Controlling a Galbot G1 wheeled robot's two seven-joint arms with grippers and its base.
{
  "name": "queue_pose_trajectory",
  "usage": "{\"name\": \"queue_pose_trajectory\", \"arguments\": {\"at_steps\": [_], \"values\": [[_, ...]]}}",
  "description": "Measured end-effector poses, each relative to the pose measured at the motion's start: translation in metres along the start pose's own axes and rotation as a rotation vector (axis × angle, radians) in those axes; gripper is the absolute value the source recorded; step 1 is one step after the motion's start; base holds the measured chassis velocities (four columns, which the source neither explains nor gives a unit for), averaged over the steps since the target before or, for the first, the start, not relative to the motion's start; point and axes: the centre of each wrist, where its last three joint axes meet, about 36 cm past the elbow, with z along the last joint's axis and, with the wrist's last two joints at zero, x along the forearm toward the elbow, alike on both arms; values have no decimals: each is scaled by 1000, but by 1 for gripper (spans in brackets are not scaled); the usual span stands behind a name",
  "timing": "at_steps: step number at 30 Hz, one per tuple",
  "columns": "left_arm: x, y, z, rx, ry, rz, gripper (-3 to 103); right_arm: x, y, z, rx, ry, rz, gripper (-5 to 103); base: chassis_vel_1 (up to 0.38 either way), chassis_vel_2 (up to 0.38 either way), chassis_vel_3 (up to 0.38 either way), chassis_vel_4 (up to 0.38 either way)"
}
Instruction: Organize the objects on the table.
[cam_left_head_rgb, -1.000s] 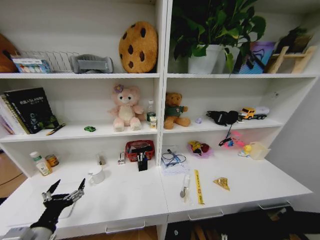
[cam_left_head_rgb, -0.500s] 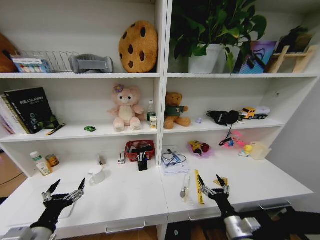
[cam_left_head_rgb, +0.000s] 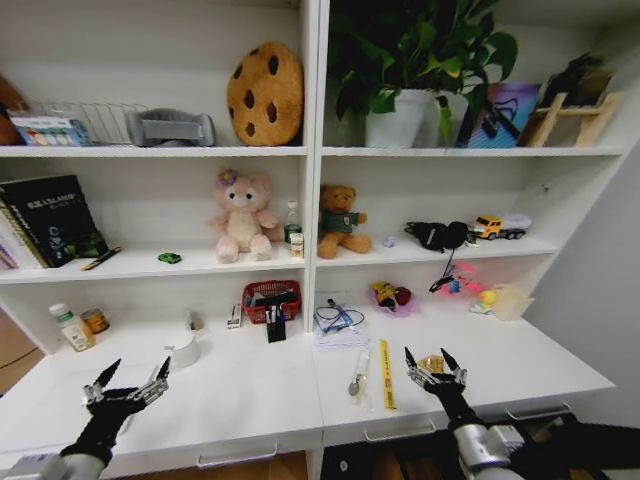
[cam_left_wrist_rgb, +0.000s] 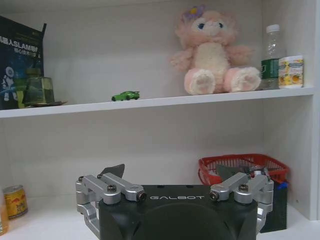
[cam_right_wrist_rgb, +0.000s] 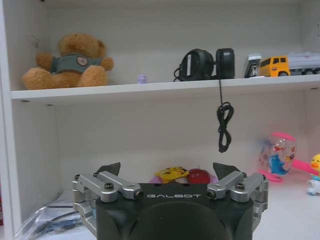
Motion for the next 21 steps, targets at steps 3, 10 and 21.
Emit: {"name": "queue_pose_trajectory", "arguments": {"at_steps": [3,10,21], "values": [[0,0,0,0,0,0,100,-5,-2,5,-2,-1,-6,100,-227,-207,217,211],[0,0,0,0,0,1,100,-29,4,35,88,2,22,100,-150,-164,147,160],[0,0,0,0,0,0,100,-36,-16,46,140,154,-5,100,14,32,-10,-31]]}}
